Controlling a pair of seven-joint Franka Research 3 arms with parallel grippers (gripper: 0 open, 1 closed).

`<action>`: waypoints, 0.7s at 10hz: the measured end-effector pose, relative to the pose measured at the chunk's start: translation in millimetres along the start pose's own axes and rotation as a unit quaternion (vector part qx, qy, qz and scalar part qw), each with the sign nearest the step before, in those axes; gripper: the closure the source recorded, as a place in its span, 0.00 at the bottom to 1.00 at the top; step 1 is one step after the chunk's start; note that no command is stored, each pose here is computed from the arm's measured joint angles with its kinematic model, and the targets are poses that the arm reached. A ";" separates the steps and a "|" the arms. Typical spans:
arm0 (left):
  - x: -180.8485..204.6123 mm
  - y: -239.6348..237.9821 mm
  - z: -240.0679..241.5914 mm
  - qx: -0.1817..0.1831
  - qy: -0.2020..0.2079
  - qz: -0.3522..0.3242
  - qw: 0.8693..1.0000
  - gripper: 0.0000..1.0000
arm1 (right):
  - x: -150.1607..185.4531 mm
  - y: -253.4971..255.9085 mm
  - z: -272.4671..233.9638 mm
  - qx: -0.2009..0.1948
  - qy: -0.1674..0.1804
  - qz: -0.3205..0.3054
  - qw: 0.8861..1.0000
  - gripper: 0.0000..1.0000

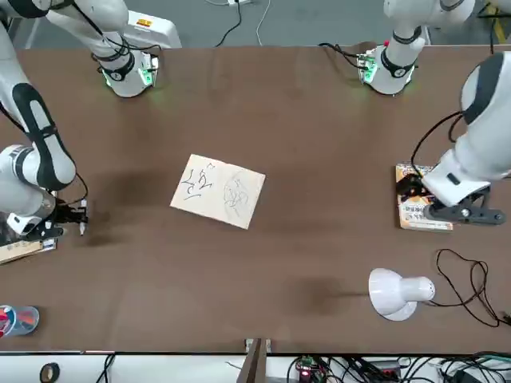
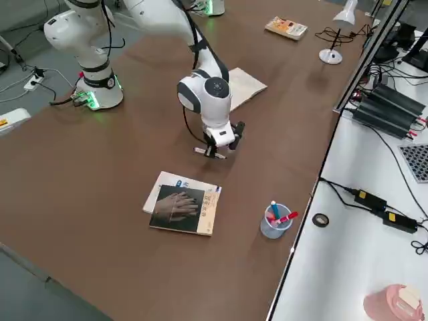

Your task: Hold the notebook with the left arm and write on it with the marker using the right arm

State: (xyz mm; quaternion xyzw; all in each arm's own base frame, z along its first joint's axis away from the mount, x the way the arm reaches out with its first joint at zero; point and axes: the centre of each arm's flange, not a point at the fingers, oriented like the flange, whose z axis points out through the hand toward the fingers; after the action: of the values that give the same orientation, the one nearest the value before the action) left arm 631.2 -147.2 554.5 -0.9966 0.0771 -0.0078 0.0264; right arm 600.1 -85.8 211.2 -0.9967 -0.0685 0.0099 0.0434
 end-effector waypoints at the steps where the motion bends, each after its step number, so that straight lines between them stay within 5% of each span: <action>1: -3.8 -12.0 -5.7 0.004 -0.002 0.002 1.000 0.00 | 0.0 -0.2 0.4 0.000 0.000 0.000 1.000 0.77; 4: -17.0 -51.3 -20.4 0.007 -0.014 -0.001 1.000 0.00 | 0.0 -0.2 0.6 0.000 0.000 -0.001 1.000 0.52; 7: -35.9 -75.5 -38.6 0.004 -0.025 -0.015 1.000 0.00 | -0.1 -0.2 1.0 0.000 -0.001 -0.001 1.000 0.52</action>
State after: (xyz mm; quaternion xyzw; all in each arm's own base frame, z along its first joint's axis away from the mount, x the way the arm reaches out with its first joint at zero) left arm 606.6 -69.1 596.7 -0.9975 0.0610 0.0165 0.0322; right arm 600.0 -85.5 210.2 -0.9966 -0.0691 0.0108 0.0433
